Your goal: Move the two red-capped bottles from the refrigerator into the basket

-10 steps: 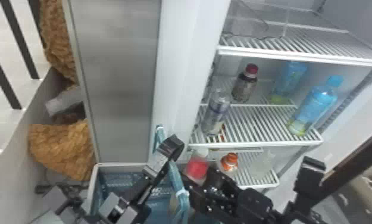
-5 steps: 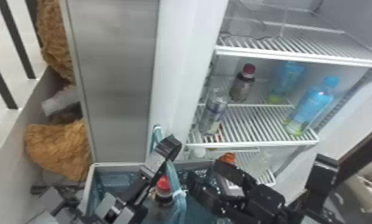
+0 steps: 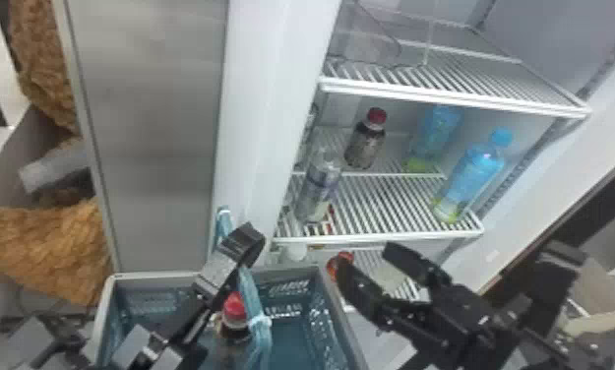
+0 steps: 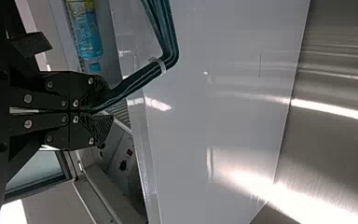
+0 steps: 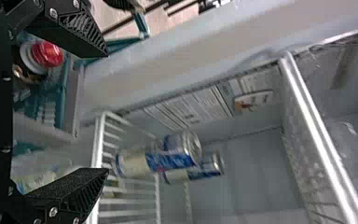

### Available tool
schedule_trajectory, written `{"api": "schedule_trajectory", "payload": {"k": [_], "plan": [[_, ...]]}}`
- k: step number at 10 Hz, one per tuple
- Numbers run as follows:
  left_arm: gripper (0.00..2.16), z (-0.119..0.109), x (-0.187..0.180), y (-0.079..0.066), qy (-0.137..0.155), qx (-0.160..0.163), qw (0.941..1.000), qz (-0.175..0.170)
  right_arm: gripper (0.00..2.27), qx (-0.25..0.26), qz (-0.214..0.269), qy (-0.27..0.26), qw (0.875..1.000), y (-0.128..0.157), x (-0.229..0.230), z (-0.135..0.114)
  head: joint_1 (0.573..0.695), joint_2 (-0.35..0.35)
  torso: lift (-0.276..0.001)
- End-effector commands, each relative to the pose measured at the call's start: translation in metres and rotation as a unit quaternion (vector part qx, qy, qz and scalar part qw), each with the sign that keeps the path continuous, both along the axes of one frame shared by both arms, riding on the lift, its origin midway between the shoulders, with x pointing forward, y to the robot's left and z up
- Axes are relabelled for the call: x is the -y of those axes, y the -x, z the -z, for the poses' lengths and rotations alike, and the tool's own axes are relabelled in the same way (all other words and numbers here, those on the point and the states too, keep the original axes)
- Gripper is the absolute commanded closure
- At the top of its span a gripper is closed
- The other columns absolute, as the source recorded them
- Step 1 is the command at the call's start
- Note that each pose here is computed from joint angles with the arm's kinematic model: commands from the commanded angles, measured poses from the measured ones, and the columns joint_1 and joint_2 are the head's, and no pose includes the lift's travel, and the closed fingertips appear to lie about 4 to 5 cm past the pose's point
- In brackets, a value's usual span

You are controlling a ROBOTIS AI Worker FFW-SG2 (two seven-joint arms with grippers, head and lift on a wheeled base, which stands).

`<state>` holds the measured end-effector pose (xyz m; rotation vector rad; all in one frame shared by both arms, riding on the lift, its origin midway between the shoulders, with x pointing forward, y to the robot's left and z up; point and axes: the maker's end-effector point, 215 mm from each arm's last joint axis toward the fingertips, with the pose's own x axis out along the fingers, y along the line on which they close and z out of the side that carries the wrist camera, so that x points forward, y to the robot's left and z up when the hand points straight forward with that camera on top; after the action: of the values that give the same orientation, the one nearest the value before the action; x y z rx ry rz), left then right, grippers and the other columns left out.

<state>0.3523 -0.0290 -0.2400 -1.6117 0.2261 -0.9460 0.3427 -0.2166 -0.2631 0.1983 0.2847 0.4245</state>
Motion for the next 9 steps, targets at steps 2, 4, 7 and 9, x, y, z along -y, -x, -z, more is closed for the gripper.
{"api": "schedule_trajectory", "payload": {"k": [2,4,7,9], "plan": [[1.2,-0.001,0.0,0.0,0.002,0.0,1.0,0.0,0.15,0.028,0.034,0.014,0.999,-0.007,0.029,-0.006,0.695,-0.35,0.0],[1.2,-0.002,-0.002,-0.002,0.002,0.001,1.0,-0.004,0.15,0.044,0.047,0.014,0.998,-0.011,0.038,-0.01,0.695,-0.35,0.0],[1.2,-0.001,-0.002,-0.002,-0.001,0.002,1.0,-0.003,0.16,0.066,0.078,0.027,0.994,-0.015,0.06,-0.02,0.695,-0.35,0.0],[1.2,-0.003,-0.001,-0.003,0.002,0.004,1.0,-0.002,0.16,0.082,0.113,0.035,0.99,-0.02,0.081,-0.025,0.695,-0.35,0.0]]}}
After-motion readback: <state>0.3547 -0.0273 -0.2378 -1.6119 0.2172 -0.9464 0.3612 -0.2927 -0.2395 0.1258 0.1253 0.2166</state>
